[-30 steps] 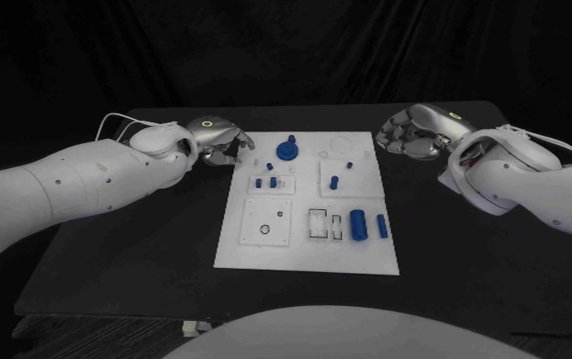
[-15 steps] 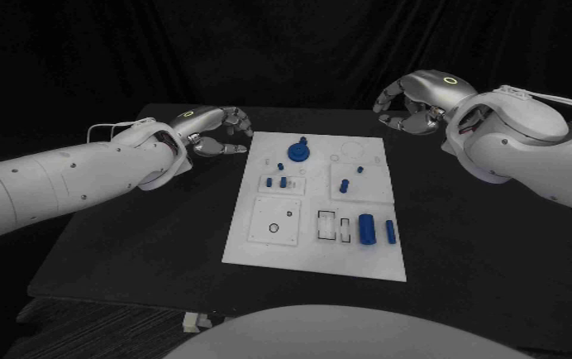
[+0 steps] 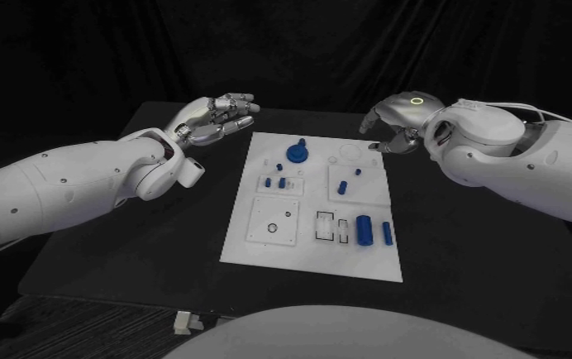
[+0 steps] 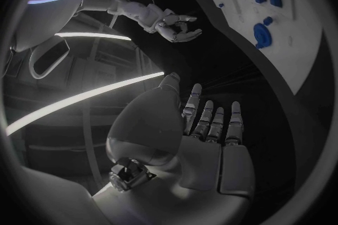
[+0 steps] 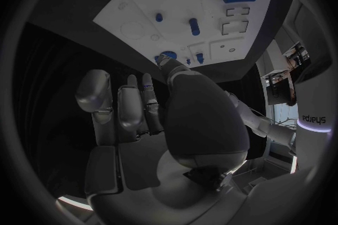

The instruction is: Assemble the parts on the task board

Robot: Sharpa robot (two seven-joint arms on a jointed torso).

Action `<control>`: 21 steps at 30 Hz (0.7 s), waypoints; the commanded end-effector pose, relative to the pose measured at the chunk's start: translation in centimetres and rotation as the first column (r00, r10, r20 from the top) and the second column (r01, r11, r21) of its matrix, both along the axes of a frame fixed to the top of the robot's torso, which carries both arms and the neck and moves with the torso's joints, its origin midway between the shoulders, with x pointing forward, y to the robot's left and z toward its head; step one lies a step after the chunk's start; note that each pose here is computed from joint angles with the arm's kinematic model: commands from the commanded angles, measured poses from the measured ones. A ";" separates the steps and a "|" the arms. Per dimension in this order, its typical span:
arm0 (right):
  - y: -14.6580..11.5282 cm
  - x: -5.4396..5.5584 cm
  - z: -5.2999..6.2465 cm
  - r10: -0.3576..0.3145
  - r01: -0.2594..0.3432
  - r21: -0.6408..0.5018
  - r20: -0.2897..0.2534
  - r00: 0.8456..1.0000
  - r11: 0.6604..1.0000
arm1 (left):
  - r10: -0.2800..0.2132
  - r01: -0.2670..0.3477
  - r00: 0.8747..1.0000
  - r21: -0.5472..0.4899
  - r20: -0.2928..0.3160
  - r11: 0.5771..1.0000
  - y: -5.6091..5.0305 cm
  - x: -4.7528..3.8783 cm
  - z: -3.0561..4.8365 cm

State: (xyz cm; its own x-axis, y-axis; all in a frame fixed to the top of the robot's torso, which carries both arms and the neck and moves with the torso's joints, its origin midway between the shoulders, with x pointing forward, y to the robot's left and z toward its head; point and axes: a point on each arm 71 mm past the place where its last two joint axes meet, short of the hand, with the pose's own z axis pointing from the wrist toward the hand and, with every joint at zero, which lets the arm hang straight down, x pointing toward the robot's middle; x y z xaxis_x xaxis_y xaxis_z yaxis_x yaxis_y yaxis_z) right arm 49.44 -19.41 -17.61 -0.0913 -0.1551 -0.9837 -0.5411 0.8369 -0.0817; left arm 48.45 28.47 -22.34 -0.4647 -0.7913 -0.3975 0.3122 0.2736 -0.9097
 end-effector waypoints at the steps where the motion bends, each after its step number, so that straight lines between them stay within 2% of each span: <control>1: -0.2 -0.2 -1.4 0.026 -0.027 -0.044 -0.011 1.000 0.999 | -0.100 0.101 0.995 -0.233 0.014 0.967 -0.5 -0.84 0.74; 11: -0.2 -0.6 -4.4 0.048 -0.050 -0.040 -0.058 0.997 0.998 | -0.124 0.120 0.992 -0.294 0.005 0.948 -0.5 -2.09 0.67; 21: 0.1 -0.7 -6.4 0.074 -0.076 -0.025 -0.074 0.994 0.997 | -0.121 0.096 0.992 -0.361 -0.048 0.928 -0.6 -2.42 0.44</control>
